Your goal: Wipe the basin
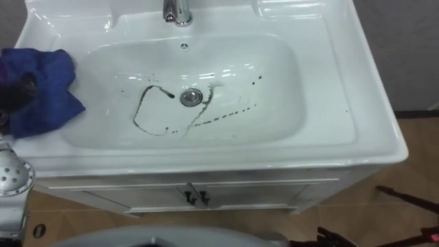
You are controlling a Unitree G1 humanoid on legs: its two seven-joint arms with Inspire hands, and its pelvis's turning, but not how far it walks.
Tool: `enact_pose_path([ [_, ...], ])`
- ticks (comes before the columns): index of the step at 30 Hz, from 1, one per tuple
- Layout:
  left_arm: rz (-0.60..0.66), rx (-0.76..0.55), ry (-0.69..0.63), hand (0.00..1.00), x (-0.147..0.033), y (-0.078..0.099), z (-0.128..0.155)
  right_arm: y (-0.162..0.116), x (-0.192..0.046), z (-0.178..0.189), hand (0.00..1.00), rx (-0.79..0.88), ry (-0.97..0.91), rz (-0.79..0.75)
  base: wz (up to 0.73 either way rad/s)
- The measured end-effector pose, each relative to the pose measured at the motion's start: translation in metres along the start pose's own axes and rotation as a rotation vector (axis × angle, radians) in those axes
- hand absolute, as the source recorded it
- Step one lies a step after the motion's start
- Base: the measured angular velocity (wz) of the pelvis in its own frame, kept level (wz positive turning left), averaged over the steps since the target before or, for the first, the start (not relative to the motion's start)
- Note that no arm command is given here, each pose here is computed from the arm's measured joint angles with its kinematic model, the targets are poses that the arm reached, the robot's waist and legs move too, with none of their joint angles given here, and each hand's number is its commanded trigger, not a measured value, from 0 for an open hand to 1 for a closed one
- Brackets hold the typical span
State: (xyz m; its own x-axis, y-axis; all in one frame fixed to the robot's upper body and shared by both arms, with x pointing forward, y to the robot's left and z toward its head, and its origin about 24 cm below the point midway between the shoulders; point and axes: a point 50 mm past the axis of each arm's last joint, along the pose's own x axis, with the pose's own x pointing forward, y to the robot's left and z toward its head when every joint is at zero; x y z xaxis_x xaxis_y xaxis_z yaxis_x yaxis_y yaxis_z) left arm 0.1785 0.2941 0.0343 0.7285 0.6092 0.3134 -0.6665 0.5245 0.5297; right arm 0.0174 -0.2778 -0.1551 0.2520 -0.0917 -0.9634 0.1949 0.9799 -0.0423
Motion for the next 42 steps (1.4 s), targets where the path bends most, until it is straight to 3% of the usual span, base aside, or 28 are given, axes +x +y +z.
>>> enact_pose_path([
  [8, -0.051, 0.037, 0.071, 0.0, -0.004, -0.007, -0.017, 0.003, 0.001, -0.002, 0.0, 0.016, 0.0, 0.008, -0.07],
  [16, -0.165, 0.1, 0.187, 0.0, -0.03, -0.027, -0.04, 0.004, 0.0, -0.005, 0.0, 0.066, 0.01, 0.028, -0.03],
  [35, -0.197, 0.135, 0.247, 0.0, -0.036, -0.03, -0.055, 0.008, 0.0, -0.011, 0.0, 0.089, 0.037, 0.046, -0.01],
  [42, -0.244, 0.225, 0.261, 0.0, -0.037, -0.028, -0.067, 0.005, -0.001, -0.016, 0.0, 0.122, 0.061, 0.031, -0.1],
])
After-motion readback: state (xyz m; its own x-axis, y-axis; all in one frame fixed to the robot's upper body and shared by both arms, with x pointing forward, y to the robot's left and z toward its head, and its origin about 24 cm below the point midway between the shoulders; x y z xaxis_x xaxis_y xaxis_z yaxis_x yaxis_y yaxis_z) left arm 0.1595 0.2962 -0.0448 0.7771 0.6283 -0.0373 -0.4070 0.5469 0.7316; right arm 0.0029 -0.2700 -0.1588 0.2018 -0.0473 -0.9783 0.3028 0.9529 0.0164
